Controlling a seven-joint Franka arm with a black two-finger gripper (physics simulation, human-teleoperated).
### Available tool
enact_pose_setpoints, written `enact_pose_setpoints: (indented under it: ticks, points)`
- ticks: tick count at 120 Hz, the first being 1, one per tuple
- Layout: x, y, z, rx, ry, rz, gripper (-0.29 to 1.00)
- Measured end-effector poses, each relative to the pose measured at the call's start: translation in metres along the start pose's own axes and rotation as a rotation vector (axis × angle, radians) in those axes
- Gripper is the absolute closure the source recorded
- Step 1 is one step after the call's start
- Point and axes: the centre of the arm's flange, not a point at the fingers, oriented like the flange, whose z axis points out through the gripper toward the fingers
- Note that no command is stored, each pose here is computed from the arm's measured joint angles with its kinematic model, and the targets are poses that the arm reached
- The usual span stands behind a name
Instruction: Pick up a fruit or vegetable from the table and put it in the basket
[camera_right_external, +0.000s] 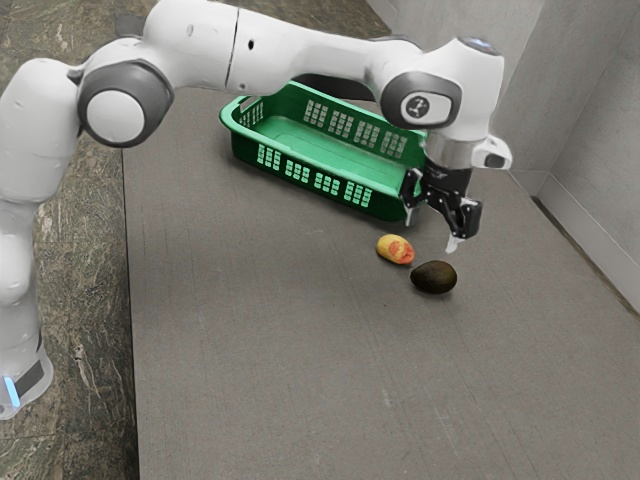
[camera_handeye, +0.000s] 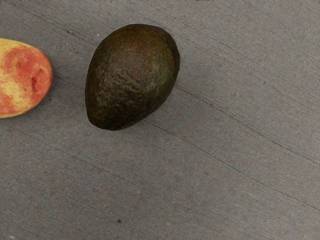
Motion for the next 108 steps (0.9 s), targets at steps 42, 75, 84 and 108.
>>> enact_pose_setpoints:
  ticks: [42,75,84,108]
  points:
    - [0.047,-0.03,0.051,0.039,0.032,0.245,0.0]
    - [0.076,-0.036,0.084,-0.007,0.051,0.375,0.0]
    - [0.077,-0.037,0.085,-0.014,0.056,0.404,0.0]
    - [0.084,-0.035,0.108,-0.04,0.048,0.467,0.0]
